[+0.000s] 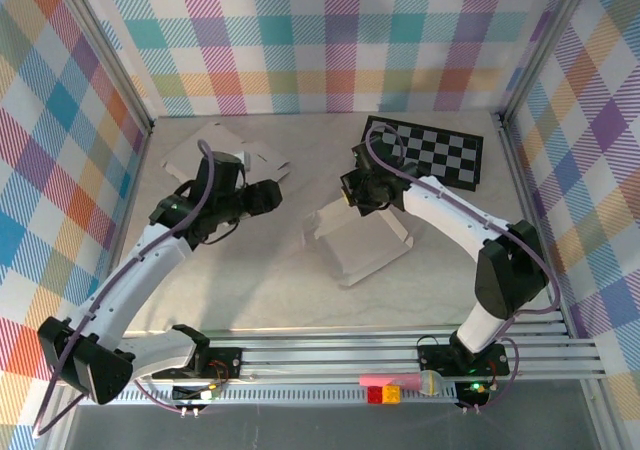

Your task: Fold the paper box

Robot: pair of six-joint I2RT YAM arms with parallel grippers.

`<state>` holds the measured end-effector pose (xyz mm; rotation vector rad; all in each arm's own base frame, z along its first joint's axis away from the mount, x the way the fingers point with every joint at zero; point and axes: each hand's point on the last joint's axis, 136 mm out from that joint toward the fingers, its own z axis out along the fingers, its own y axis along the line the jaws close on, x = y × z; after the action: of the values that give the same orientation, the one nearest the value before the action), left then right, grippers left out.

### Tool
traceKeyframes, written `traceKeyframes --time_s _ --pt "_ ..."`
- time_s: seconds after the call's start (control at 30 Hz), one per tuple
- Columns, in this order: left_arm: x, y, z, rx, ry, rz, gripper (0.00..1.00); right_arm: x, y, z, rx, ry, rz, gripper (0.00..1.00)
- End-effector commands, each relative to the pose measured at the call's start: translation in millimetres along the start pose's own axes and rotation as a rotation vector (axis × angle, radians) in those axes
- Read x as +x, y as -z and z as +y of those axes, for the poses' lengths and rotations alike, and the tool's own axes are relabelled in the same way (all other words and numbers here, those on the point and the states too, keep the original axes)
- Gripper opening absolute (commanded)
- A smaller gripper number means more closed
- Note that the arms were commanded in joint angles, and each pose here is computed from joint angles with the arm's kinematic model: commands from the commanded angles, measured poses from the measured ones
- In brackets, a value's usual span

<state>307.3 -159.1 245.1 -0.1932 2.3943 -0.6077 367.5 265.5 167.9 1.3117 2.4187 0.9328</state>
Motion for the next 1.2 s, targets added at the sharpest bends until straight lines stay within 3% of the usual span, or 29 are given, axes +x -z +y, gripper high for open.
traceKeyframes --time_s 0.0,0.27,0.4,0.57,0.77,1.17 --pt "24.1 -12.3 10.0 -0.002 0.087 0.142 0.64 -7.4 -12.4 29.1 -0.112 -0.004 -0.016 0.0" --pt "40.0 -31.2 29.7 -0.064 0.069 0.191 0.61 -7.9 -50.4 36.6 -0.164 0.037 0.012 0.0" --pt "46.1 -40.0 39.9 -0.1 0.051 0.203 0.59 -4.3 -61.0 42.7 -0.278 0.111 0.028 0.0" --pt "56.0 -51.5 50.5 -0.121 0.034 0.218 0.49 -4.1 -67.5 24.6 -0.347 0.114 0.036 0.0" --pt "71.0 -64.7 56.4 -0.102 0.011 0.229 0.32 0.3 -58.0 19.9 -0.449 0.116 0.06 0.0" --pt "78.8 -72.3 68.7 -0.177 -0.046 0.181 0.28 14.2 -8.2 42.2 -0.546 0.142 0.097 0.0"
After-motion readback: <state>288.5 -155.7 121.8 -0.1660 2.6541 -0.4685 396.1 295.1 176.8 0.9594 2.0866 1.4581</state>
